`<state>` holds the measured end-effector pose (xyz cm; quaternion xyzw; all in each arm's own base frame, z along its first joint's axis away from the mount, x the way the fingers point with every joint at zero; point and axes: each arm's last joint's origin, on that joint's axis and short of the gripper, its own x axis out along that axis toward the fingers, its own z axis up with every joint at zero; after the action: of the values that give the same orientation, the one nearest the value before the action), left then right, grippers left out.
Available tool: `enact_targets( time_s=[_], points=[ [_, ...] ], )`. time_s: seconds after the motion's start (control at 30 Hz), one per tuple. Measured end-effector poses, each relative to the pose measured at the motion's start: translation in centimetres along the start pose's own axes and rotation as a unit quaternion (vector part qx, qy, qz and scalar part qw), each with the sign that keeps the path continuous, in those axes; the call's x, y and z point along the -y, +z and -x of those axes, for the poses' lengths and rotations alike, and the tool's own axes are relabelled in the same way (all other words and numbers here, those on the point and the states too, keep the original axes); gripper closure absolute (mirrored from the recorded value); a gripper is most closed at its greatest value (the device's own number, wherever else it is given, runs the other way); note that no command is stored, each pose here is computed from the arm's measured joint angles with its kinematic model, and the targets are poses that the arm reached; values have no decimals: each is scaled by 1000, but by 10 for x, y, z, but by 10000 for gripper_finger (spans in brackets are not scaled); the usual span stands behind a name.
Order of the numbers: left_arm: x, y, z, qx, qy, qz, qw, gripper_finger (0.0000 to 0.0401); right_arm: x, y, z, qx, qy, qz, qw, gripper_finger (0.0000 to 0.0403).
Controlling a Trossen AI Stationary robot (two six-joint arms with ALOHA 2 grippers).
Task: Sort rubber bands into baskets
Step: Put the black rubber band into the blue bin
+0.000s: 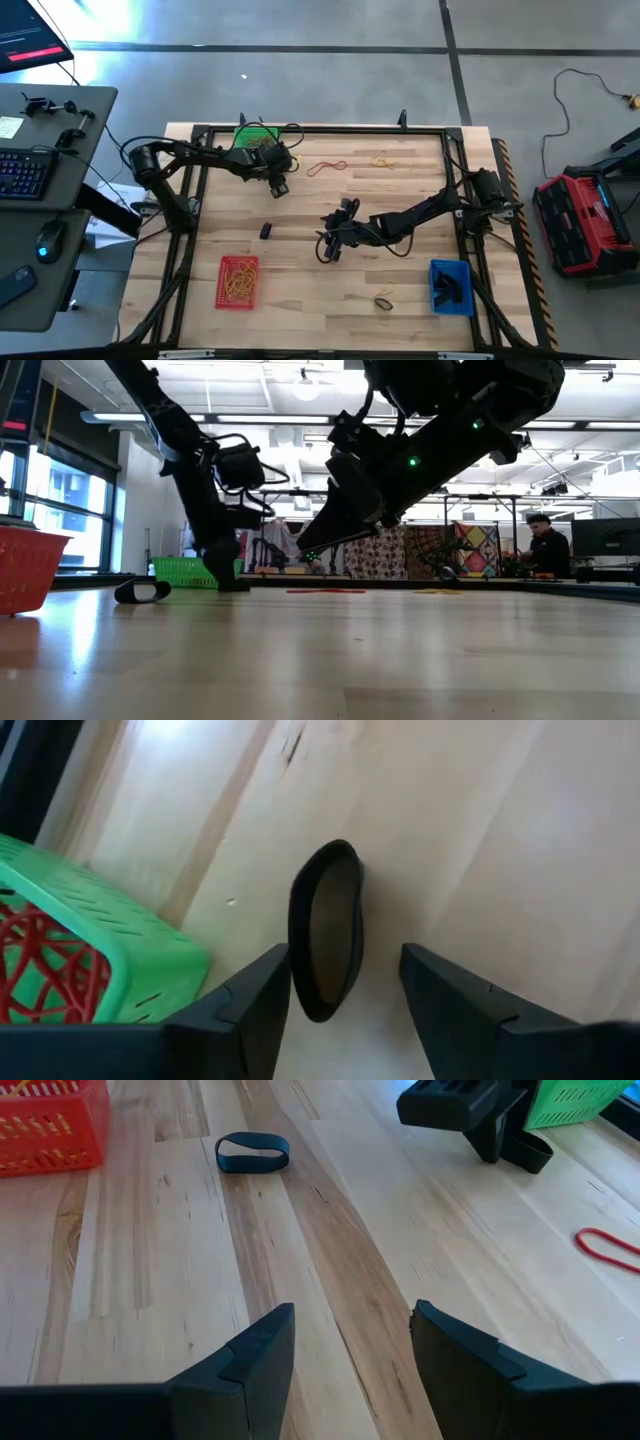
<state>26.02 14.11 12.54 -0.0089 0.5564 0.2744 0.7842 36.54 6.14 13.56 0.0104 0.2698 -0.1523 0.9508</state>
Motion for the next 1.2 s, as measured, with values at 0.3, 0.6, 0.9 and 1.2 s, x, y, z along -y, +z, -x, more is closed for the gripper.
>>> enact_targets(
  time_s=[0.3, 0.6, 0.9, 1.2],
  points=[
    [4, 2, 14, 21, -6, -22, 1000, 334, 0, 0, 0, 0, 0, 3, 1000, 214],
    [16, 11, 53, 97, -58, -42, 993, 394, -9, -4, 5, -8, 10, 34, 999, 214],
    [61, 19, 100, 206, -174, -57, 961, 400, -20, 15, 43, 6, 5, 39, 999, 214],
    [123, 26, 133, 335, -254, -102, 902, 400, -30, 33, 104, 29, -4, 12, 999, 214]
  ],
)
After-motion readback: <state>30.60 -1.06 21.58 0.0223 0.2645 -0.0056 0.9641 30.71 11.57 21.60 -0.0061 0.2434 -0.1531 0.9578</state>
